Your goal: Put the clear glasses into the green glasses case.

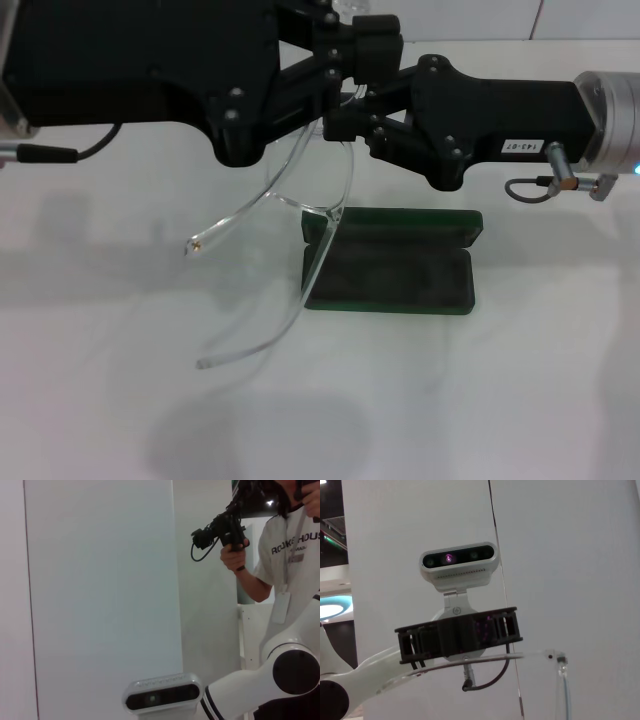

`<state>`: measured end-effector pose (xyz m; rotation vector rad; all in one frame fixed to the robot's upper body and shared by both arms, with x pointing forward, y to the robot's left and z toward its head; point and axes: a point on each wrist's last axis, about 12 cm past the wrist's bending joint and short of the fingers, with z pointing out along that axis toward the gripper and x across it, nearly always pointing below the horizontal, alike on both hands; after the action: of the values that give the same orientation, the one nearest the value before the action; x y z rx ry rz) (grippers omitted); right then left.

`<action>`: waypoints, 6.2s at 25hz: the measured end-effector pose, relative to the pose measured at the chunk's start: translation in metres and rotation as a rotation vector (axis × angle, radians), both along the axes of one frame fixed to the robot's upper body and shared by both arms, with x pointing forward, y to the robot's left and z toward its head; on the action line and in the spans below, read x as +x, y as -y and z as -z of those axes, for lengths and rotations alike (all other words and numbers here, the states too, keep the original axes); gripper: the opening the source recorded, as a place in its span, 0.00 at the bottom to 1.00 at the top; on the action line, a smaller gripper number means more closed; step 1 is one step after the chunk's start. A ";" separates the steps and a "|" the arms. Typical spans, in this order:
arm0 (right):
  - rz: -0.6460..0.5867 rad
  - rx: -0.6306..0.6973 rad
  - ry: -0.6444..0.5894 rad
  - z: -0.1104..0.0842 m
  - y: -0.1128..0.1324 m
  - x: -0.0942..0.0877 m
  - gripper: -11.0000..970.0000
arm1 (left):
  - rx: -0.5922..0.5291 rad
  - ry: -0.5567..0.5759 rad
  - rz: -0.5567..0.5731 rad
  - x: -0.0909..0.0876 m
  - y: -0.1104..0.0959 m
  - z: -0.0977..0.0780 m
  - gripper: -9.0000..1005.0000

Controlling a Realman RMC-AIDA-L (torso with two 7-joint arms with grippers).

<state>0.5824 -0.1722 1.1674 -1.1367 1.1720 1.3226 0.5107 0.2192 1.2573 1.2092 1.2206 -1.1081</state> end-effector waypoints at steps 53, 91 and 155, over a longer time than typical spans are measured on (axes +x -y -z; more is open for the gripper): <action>0.032 0.082 0.071 -0.011 -0.001 0.002 0.10 | -0.057 -0.038 -0.063 0.014 -0.010 0.030 0.06; 0.191 0.278 0.187 -0.027 0.069 -0.021 0.10 | -0.091 -0.022 -0.112 -0.007 -0.071 0.021 0.05; 0.144 0.242 0.102 -0.015 -0.017 0.009 0.11 | -0.339 0.041 -0.017 0.019 -0.015 0.064 0.05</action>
<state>0.5914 -0.1548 1.1826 -0.9165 0.9713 1.2432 0.5296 0.2344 1.1933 0.9556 0.9634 -1.2146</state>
